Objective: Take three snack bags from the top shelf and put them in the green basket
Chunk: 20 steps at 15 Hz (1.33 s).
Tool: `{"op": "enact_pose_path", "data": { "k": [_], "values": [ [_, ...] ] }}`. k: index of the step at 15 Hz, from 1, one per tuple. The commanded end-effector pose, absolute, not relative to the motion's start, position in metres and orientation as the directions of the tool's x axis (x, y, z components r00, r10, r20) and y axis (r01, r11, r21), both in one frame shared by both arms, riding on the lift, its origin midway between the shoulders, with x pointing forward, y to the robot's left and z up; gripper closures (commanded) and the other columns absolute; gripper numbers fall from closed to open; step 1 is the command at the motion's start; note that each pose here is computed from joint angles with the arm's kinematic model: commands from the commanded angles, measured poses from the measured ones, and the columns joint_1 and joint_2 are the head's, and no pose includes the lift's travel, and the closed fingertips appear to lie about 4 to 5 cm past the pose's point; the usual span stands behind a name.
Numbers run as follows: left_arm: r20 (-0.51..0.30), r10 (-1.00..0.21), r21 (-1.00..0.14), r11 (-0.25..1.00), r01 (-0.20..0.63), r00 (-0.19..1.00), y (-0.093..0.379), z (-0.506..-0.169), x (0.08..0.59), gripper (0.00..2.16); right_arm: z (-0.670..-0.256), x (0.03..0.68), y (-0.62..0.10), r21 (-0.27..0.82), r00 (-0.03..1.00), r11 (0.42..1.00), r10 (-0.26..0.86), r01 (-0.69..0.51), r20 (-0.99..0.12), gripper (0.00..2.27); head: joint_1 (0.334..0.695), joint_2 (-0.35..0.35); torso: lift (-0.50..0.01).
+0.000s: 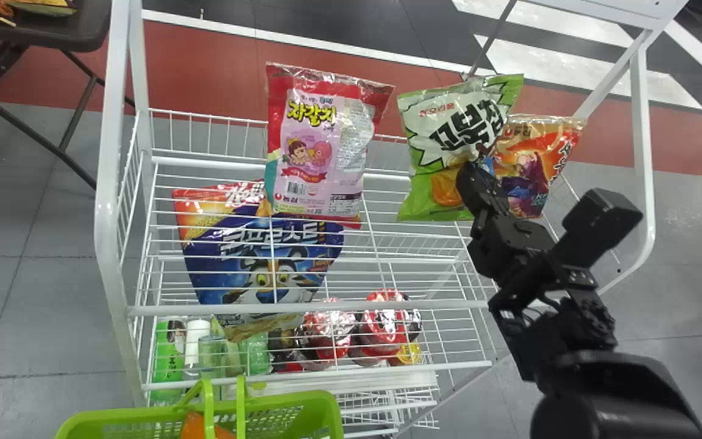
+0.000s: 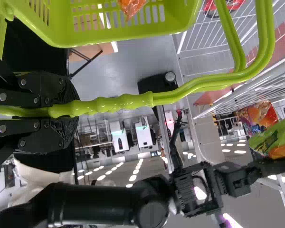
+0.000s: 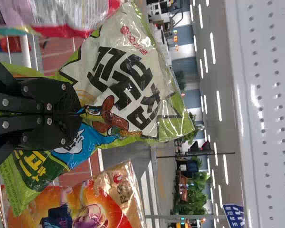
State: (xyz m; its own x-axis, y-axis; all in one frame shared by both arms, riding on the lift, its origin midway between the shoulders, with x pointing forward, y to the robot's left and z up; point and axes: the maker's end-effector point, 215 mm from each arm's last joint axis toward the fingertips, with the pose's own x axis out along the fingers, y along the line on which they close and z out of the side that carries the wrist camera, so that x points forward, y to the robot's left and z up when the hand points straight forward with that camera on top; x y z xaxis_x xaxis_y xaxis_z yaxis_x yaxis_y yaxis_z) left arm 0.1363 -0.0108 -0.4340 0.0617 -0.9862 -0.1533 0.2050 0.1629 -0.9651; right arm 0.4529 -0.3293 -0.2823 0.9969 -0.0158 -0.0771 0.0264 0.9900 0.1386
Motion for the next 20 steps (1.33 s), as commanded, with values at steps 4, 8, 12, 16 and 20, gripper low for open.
{"op": "enact_pose_path", "data": {
  "k": [4, 8, 12, 16, 20],
  "values": [
    [-0.143, -0.987, -0.967, 0.155, 0.203, 0.073, -0.011, -0.431, 0.136, 2.14, -0.286, 0.382, -0.261, 0.242, 0.964, 0.96, 0.189, -0.142, -0.186, 2.13, 0.695, -0.35, -0.044],
    [-0.147, -0.986, -0.966, 0.16, 0.203, 0.08, -0.013, -0.432, 0.136, 2.14, -0.355, 0.309, -0.194, 0.532, 0.783, 0.814, 0.481, -0.233, -0.394, 2.13, 0.695, -0.35, -0.044],
    [-0.148, -0.986, -0.965, 0.162, 0.206, 0.08, -0.013, -0.432, 0.136, 2.14, -0.401, 0.244, -0.162, 0.659, 0.599, 0.728, 0.617, -0.189, -0.51, 2.13, 0.695, -0.35, -0.044],
    [-0.147, -0.986, -0.965, 0.16, 0.209, 0.076, -0.015, -0.432, 0.136, 2.14, -0.467, 0.214, -0.165, 0.693, 0.524, 0.718, 0.615, -0.065, -0.588, 2.13, 0.695, -0.35, -0.044],
    [-0.146, -0.987, -0.965, 0.158, 0.21, 0.071, -0.018, -0.431, 0.135, 2.14, -0.521, 0.201, -0.135, 0.733, 0.465, 0.681, 0.652, -0.013, -0.598, 2.13, 0.695, -0.35, -0.044]
  ]
}}
